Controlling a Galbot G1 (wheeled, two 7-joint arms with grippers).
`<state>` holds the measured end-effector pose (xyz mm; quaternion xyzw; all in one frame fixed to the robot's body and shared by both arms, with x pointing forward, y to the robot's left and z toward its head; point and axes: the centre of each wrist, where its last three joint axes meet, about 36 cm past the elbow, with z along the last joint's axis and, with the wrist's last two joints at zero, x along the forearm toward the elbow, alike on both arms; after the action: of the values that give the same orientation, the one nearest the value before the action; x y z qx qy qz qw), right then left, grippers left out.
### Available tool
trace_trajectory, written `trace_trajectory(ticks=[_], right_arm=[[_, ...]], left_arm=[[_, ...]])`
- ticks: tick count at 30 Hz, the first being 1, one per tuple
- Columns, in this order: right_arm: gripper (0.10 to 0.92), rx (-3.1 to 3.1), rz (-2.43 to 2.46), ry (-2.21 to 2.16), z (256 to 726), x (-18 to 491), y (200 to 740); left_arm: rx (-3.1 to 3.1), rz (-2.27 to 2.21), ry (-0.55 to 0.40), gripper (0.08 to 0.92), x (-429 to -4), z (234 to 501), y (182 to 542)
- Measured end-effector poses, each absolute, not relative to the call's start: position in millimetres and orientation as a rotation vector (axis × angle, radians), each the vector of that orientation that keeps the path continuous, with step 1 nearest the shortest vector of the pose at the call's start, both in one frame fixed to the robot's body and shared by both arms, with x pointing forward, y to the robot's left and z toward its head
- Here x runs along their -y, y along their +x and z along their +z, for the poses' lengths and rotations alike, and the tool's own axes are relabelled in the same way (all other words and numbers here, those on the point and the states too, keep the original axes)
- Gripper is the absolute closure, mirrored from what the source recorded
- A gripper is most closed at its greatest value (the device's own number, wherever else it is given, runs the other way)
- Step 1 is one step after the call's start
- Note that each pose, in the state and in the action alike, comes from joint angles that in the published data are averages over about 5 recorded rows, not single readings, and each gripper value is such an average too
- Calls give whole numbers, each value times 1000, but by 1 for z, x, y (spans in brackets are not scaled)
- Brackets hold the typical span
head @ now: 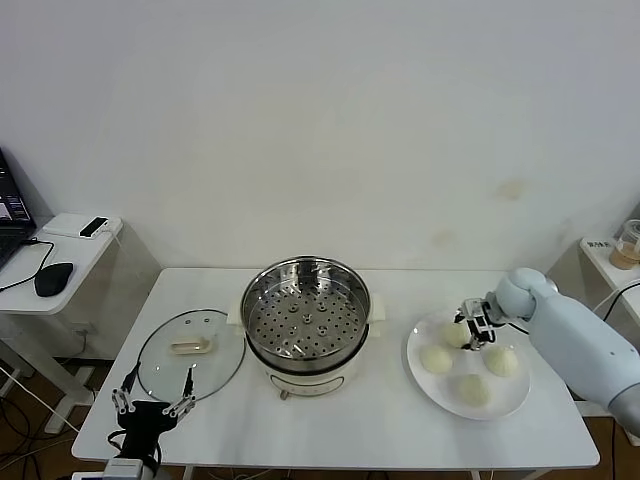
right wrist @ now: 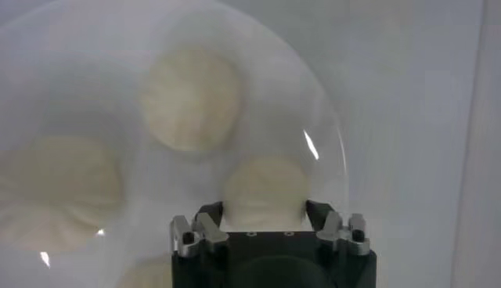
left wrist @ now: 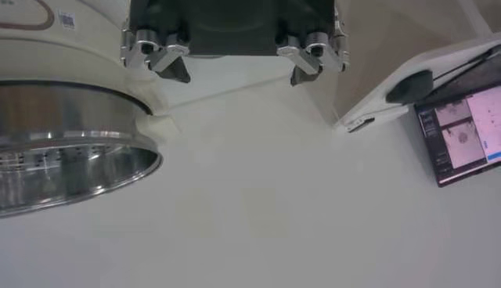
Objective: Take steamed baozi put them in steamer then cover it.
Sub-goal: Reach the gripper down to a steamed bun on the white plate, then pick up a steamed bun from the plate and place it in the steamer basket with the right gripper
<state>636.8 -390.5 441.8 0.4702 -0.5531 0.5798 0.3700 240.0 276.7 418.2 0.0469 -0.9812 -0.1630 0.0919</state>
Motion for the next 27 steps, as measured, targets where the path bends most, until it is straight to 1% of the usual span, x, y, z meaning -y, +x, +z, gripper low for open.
trace_trajectory(ticks=[8,14,21,27], right_arm=[[462,1408,1487,1213,444,391,635],[462,1405,1494,1221,459,395,631],[461,1435,1527,1213,496,408,621],[454,1488,1562,1214,541,411,618]], left_arm=[[2921,-480,134,177,-275,420,240],[2923,-483,128,177,-274,420,241],[2915,-481,118,177,-276,416,243],[2910,-479,108,177,-278,414,244]])
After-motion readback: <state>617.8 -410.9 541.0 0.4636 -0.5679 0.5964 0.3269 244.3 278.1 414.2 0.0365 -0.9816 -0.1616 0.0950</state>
